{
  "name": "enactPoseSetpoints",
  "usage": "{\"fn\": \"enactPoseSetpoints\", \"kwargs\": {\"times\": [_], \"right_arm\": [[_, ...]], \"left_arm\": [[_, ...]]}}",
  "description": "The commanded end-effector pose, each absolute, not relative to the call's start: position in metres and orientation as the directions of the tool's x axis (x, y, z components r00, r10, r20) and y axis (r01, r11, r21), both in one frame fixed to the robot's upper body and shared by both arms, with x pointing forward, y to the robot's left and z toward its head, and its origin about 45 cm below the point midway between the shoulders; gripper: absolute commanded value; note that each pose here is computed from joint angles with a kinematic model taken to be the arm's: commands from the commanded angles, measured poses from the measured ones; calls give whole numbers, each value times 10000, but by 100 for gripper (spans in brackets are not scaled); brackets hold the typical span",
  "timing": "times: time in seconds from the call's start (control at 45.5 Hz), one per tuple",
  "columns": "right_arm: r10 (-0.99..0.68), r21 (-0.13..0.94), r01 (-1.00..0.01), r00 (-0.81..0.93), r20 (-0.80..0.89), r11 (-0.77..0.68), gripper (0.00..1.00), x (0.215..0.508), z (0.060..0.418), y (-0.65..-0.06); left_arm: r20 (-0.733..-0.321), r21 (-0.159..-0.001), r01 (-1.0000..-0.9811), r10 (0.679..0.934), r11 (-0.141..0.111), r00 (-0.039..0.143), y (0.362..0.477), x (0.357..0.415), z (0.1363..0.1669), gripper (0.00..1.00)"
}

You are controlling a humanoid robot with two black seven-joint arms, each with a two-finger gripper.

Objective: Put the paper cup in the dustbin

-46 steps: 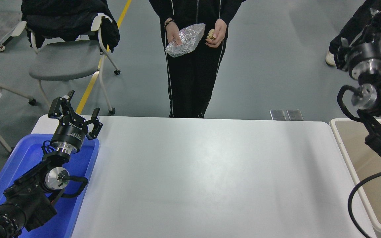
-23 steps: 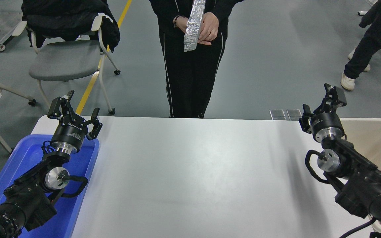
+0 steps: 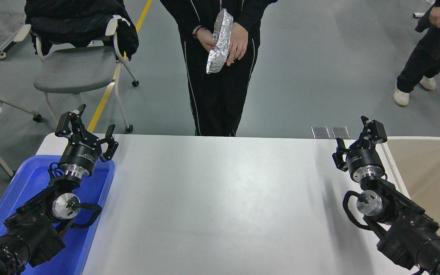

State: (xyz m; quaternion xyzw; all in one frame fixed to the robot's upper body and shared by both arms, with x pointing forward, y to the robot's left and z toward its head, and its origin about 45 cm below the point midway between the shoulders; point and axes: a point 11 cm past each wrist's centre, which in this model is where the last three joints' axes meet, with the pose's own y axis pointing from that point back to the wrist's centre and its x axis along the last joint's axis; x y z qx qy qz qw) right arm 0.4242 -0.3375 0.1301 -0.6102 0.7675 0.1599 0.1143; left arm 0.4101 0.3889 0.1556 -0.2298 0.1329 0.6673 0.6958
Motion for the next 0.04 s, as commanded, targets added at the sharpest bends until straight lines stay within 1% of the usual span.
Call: {"fn": "enactPoseSetpoints", "kwargs": {"times": [0.0, 0.022], "right_arm": [[-8954, 939, -9744, -2247, -3845, 2042, 100, 4276, 1350, -3360], [-8954, 946, -9741, -2260, -3836, 2053, 100, 4275, 1348, -3364]], "left_arm": [[-4917, -1425, -9898, 8676, 38, 741, 3888, 4101, 1556, 100], [-4917, -1425, -9898, 8676, 38, 741, 3888, 4101, 1556, 100]]}}
